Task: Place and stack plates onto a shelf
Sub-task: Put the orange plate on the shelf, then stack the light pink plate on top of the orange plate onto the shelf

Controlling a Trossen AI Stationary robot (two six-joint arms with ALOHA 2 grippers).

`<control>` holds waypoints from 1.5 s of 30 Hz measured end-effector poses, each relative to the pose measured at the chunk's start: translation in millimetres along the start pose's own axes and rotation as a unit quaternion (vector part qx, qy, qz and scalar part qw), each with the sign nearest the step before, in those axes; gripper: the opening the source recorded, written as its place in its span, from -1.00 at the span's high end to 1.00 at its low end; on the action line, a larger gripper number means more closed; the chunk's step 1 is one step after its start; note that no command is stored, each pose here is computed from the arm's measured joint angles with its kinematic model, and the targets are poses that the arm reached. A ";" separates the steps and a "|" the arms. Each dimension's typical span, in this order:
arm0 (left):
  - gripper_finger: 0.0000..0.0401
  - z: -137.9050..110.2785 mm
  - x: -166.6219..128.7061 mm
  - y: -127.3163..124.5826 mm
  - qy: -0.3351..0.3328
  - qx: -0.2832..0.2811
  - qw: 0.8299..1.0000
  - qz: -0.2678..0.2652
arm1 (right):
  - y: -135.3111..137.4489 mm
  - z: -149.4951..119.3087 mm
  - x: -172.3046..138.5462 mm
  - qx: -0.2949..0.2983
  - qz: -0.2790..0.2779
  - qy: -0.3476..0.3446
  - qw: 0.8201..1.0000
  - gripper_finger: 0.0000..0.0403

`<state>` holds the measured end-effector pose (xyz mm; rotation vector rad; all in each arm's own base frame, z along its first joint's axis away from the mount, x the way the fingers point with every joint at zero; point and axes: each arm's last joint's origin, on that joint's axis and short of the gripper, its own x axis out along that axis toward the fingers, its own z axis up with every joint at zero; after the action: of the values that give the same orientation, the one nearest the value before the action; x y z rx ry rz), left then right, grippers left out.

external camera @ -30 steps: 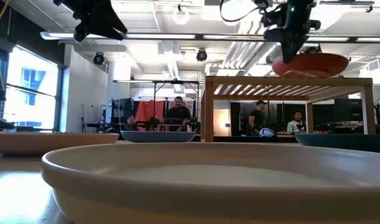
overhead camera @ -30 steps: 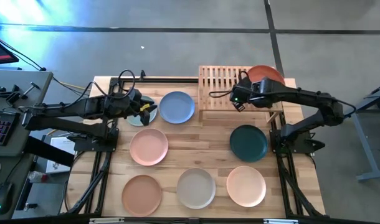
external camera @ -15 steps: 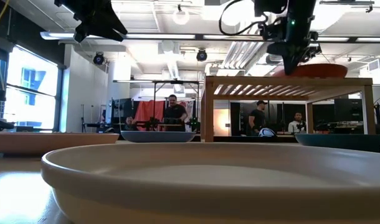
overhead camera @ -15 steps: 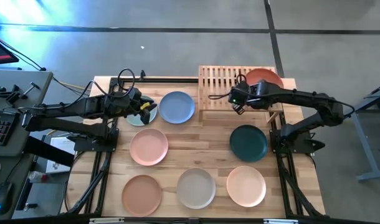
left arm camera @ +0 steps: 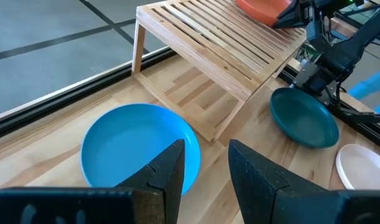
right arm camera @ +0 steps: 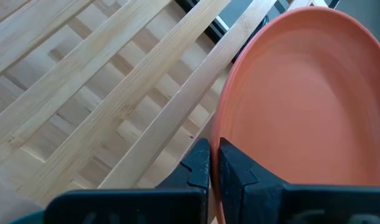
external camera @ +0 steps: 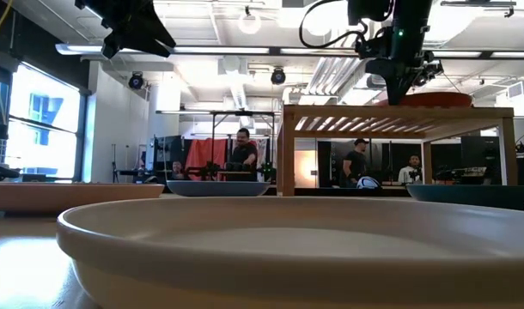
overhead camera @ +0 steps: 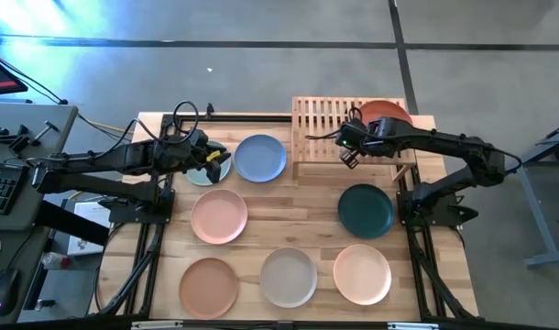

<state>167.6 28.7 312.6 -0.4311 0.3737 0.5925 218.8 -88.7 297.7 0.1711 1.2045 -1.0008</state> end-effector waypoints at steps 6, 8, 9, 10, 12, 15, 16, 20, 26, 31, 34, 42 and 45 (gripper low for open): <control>0.44 0.0 0.0 0.0 0.000 0.001 1.000 0.000 | 0.0 0.0 0.0 0.000 0.000 0.000 1.000 0.85; 0.44 0.0 0.0 0.0 0.000 0.001 1.000 0.000 | 0.1 0.1 0.0 0.000 0.000 -0.001 1.000 0.78; 0.44 0.0 0.0 0.0 0.000 0.001 1.000 0.000 | 0.2 0.4 0.0 0.001 0.001 -0.002 1.000 0.74; 0.44 0.0 0.0 0.0 0.000 0.001 1.000 0.001 | 0.4 0.8 0.0 0.002 0.002 -0.004 1.000 0.70; 0.44 0.0 0.0 0.0 0.000 0.001 1.000 0.001 | 0.1 1.7 -1.4 0.003 0.004 -0.005 1.000 0.63; 0.44 0.0 0.0 0.1 0.000 0.001 1.000 0.001 | -1.3 5.1 -6.7 0.009 0.016 -0.010 1.000 0.55; 0.44 0.0 0.0 0.1 0.000 0.001 1.000 0.001 | -1.7 6.2 -8.3 0.011 0.021 -0.012 1.000 0.53; 0.44 -1.3 0.0 -0.2 0.011 0.003 1.000 -0.009 | -4.3 11.1 -16.9 0.018 0.037 -0.019 0.999 0.45; 0.44 -5.7 0.0 -2.6 0.053 0.007 0.997 -0.056 | -7.9 20.2 -33.4 0.029 0.096 -0.030 0.994 0.43; 0.44 -9.2 0.6 -7.7 0.081 -0.014 0.993 -0.090 | -10.8 28.9 -49.0 0.046 0.160 -0.044 0.985 0.43; 0.44 -13.4 2.4 -12.4 0.102 -0.019 0.989 -0.101 | -12.3 32.8 -57.5 0.050 0.199 -0.049 0.977 0.43; 0.44 -33.6 17.9 -34.7 0.175 -0.082 0.976 -0.096 | -11.3 35.2 -68.2 0.031 0.290 -0.039 0.956 0.43; 0.44 -45.5 27.0 -44.9 0.208 -0.090 0.970 -0.085 | -10.8 35.0 -68.5 0.026 0.302 -0.035 0.952 0.43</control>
<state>205.8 -14.9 274.4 -0.7595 0.6779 0.3658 234.9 -78.1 372.9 0.5090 0.9703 -0.4935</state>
